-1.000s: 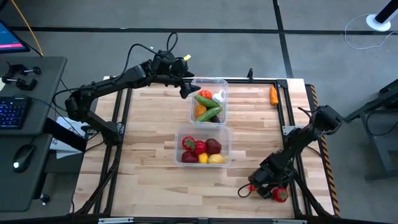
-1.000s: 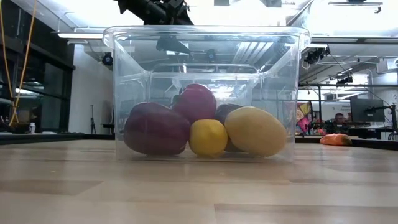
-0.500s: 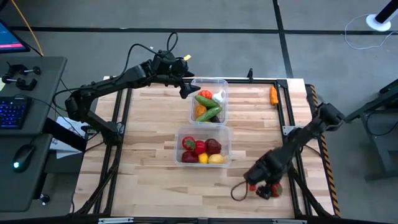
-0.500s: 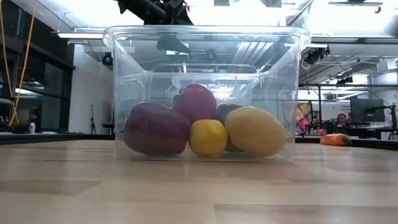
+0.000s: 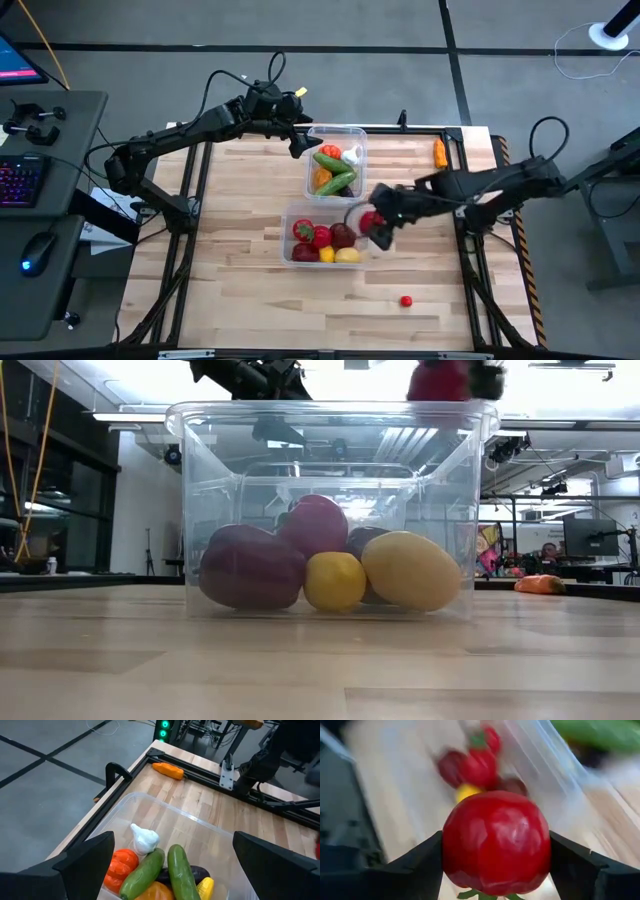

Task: Sort produce into baskets
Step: Put the red tomato into the bottom transparent bin

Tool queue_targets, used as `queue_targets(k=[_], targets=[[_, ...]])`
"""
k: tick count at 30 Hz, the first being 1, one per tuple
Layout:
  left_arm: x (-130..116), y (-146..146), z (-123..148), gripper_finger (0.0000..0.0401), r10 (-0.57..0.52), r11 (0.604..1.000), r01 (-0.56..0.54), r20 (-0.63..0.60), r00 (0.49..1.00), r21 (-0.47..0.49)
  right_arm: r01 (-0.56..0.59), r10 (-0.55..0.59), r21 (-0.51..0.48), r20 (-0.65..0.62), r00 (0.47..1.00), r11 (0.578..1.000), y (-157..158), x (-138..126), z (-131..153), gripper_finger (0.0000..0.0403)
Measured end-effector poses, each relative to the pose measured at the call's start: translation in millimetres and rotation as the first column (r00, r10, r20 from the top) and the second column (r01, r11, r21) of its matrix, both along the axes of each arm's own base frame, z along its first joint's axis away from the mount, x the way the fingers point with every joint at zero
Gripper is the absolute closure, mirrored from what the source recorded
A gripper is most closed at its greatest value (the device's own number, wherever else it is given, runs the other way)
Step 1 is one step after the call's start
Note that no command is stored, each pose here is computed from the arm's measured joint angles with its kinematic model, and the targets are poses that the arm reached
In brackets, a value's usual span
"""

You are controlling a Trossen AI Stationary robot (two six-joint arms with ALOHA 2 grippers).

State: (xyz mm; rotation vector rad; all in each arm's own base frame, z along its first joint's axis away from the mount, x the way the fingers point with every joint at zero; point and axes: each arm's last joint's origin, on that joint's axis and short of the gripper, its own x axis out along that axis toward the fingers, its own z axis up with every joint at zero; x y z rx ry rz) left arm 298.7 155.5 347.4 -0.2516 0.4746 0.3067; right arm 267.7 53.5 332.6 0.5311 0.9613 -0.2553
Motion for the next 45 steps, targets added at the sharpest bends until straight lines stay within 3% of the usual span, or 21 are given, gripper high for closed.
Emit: queue_targets(k=[3,7,14,20,23,27,33,38,42,45], targets=[[0,0,0,0.0008,0.000,1.000,0.000,0.000,1.000,0.000,-0.039,0.038,0.011,0.115,0.993,0.999,-6,16,2,0.0114],[0,0,0,0.0008,0.008,1.000,-0.008,0.003,1.000,-0.014,-0.006,0.004,0.016,0.167,0.986,1.000,-15,22,5,0.0091],[0,0,0,0.0008,0.009,1.000,-0.009,0.005,1.000,-0.016,0.072,-0.048,-0.101,0.219,0.975,0.992,-27,27,7,0.0077],[0,0,0,0.0008,0.009,1.000,-0.009,0.005,1.000,-0.015,0.043,-0.035,-0.031,0.243,0.969,0.999,-31,33,7,0.0070],[0,0,0,0.0008,0.010,1.000,-0.009,0.005,1.000,-0.016,-0.004,0.001,0.013,0.213,0.977,1.000,-30,38,0,0.0048],[0,0,0,0.0008,0.011,1.000,-0.011,0.008,1.000,-0.019,-0.049,0.049,-0.003,0.185,0.982,0.999,-29,41,-6,0.0009],[1,0,1,0.0008,0.012,1.000,-0.012,0.017,1.000,-0.016,-0.090,0.077,0.078,0.163,0.984,0.993,-39,25,4,0.0026],[1,0,2,0.0008,0.013,1.000,-0.013,0.025,1.000,-0.013,0.016,-0.006,0.124,-0.078,0.997,0.992,-27,-8,0,0.0027],[1,0,2,0.0008,0.014,1.000,-0.013,0.026,1.000,-0.014,0.093,-0.070,0.057,-0.317,0.946,0.994,1,-35,-14,0.0027],[1,1,2,0.0008,0.021,0.999,-0.020,0.030,0.999,-0.025,0.143,-0.095,0.081,-0.427,0.899,0.986,28,-49,-37,0.0027]])
